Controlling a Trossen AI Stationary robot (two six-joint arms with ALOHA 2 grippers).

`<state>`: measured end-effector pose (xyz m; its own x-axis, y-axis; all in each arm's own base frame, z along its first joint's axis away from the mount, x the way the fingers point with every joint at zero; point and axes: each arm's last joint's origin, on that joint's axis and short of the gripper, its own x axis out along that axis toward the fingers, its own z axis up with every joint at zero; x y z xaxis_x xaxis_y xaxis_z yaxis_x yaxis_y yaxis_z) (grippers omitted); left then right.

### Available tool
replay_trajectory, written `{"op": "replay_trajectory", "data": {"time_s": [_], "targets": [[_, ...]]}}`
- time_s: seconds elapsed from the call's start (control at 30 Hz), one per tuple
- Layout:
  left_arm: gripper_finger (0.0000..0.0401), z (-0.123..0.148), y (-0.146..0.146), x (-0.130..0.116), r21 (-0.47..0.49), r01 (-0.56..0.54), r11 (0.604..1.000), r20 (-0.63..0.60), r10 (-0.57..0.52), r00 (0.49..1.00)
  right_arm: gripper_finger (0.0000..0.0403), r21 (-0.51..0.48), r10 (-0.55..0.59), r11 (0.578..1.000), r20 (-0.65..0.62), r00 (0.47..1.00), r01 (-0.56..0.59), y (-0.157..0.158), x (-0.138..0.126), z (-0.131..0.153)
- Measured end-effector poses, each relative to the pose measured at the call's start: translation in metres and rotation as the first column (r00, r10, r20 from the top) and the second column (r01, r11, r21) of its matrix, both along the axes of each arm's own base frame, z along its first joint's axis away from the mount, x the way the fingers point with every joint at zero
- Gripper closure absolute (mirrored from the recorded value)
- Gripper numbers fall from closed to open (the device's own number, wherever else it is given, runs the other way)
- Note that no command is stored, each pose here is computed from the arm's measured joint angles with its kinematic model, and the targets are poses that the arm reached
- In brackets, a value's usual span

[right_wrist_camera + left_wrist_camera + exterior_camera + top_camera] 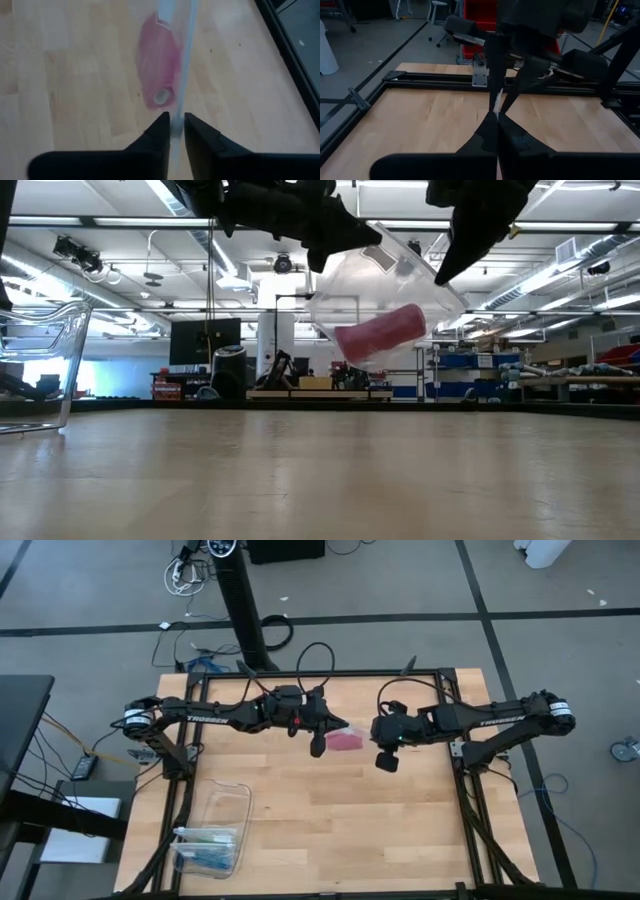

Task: Roll bandage
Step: Close the transparent zip bag

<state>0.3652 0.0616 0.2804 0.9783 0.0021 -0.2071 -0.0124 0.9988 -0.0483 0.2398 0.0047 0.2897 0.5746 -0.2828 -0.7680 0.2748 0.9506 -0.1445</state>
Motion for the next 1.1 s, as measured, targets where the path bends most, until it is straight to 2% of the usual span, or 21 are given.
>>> {"op": "replay_trajectory", "data": {"time_s": [0.1,0.17,0.9,1.1], "targets": [[0.0401,0.000,0.000,0.000,0.000,0.000,1.000,0.000,0.000,1.000,0.0384,-0.008,0.010,1.000,-0.001,1.000,-0.010,0.001,0.000,0.000],[0.0401,0.000,0.000,0.000,0.000,-0.001,1.000,0.000,0.001,1.000,0.0390,-0.019,0.017,1.000,-0.005,1.000,-0.017,0.002,0.000,0.000],[0.0401,0.016,0.000,-0.011,0.022,-0.030,0.999,0.025,0.029,0.999,0.0386,-0.021,-0.003,1.000,-0.074,0.997,0.001,0.002,-0.007,-0.003],[0.0401,0.012,0.000,-0.012,0.035,-0.027,0.999,-0.024,0.028,0.999,0.0361,-0.015,0.001,1.000,-0.079,0.997,-0.002,0.003,-0.007,-0.004]]}}
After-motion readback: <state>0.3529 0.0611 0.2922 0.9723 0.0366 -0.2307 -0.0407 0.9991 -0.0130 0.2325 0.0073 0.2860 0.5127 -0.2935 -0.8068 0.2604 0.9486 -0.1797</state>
